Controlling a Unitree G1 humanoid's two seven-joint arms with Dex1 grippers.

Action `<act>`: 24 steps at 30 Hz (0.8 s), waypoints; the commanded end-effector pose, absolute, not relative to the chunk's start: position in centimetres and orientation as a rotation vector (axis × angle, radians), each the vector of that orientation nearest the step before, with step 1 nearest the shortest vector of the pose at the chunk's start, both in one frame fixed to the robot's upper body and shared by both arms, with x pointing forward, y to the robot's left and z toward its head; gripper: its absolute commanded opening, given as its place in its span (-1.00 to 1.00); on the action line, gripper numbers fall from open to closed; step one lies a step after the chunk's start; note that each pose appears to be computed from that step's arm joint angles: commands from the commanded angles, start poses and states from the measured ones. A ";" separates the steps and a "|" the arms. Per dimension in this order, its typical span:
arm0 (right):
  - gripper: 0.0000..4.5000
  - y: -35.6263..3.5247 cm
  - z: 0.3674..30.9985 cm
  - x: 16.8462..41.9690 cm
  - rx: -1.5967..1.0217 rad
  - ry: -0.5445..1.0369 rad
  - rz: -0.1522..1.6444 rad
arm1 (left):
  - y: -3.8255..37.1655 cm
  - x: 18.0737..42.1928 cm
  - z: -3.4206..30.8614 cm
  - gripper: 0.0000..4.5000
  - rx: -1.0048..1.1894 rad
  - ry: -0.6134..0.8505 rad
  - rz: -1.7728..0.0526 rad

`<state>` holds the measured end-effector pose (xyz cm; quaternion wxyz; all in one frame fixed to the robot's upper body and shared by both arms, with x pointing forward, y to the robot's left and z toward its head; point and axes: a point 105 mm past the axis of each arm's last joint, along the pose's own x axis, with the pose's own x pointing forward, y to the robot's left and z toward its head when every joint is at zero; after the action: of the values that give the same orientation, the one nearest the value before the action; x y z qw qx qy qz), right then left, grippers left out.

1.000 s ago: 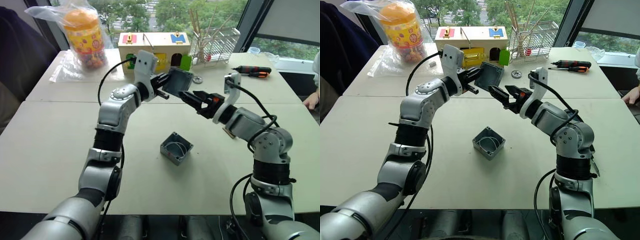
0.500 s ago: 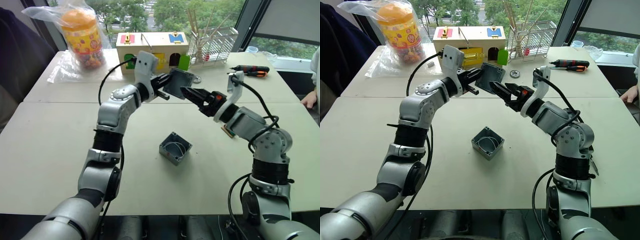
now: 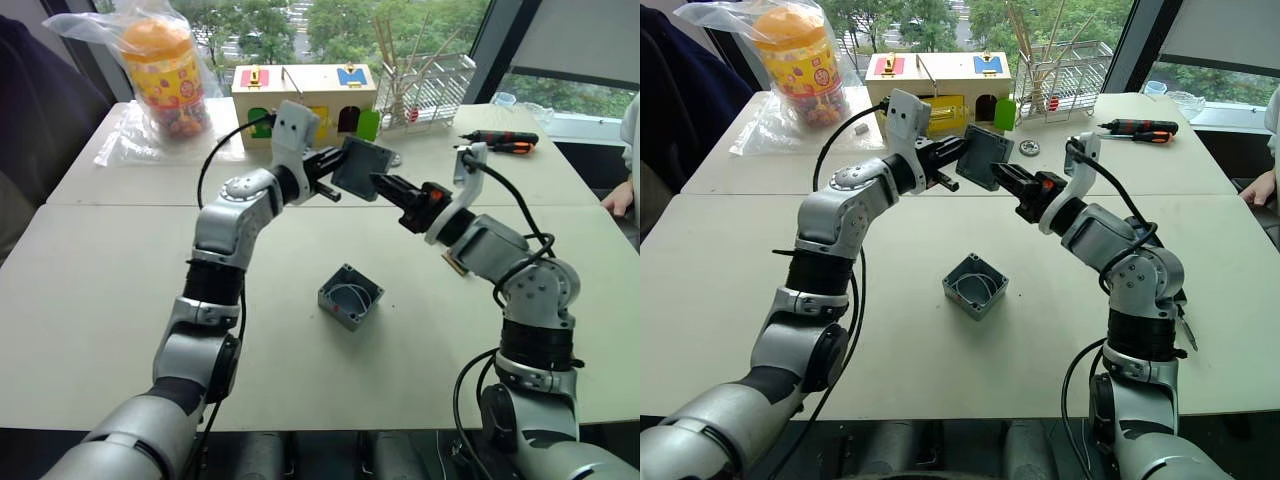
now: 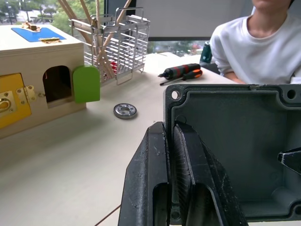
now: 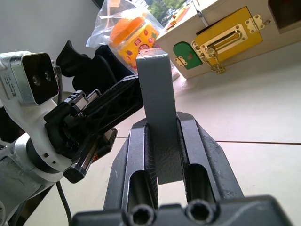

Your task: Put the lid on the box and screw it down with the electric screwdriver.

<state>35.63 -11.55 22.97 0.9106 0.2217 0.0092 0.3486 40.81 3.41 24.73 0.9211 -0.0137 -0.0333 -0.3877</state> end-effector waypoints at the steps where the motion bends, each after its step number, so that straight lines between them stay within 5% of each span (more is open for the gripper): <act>1: -0.95 -11.1 24.8 34.6 0.424 -0.059 0.772 | 3.5 39.8 26.7 -0.11 -0.059 -0.126 -0.863; 6: -0.95 -11.1 24.9 34.7 0.382 -0.082 0.759 | 4.9 38.7 27.6 0.98 -0.150 -0.100 -0.941; 13: -0.95 -12.6 26.5 34.8 0.017 -0.318 0.604 | 9.3 37.8 29.7 0.98 -0.291 -0.073 -0.941; 16: -0.95 -12.0 25.9 32.9 -0.482 -0.430 0.586 | 10.5 37.8 29.6 0.63 -0.338 -0.055 -0.924; 22: -0.95 -11.1 22.5 28.0 -0.966 -0.592 0.651 | 10.2 37.3 27.3 -0.68 -0.299 -0.024 -0.936; 24: -0.95 -11.3 20.5 27.0 -1.121 -0.616 0.693 | 9.8 37.1 26.5 -0.68 -0.279 0.004 -0.953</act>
<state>28.08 -11.88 20.06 0.7895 -0.4699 -0.2381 0.3149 37.80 10.18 25.10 0.8843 -0.1538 0.0278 -0.4400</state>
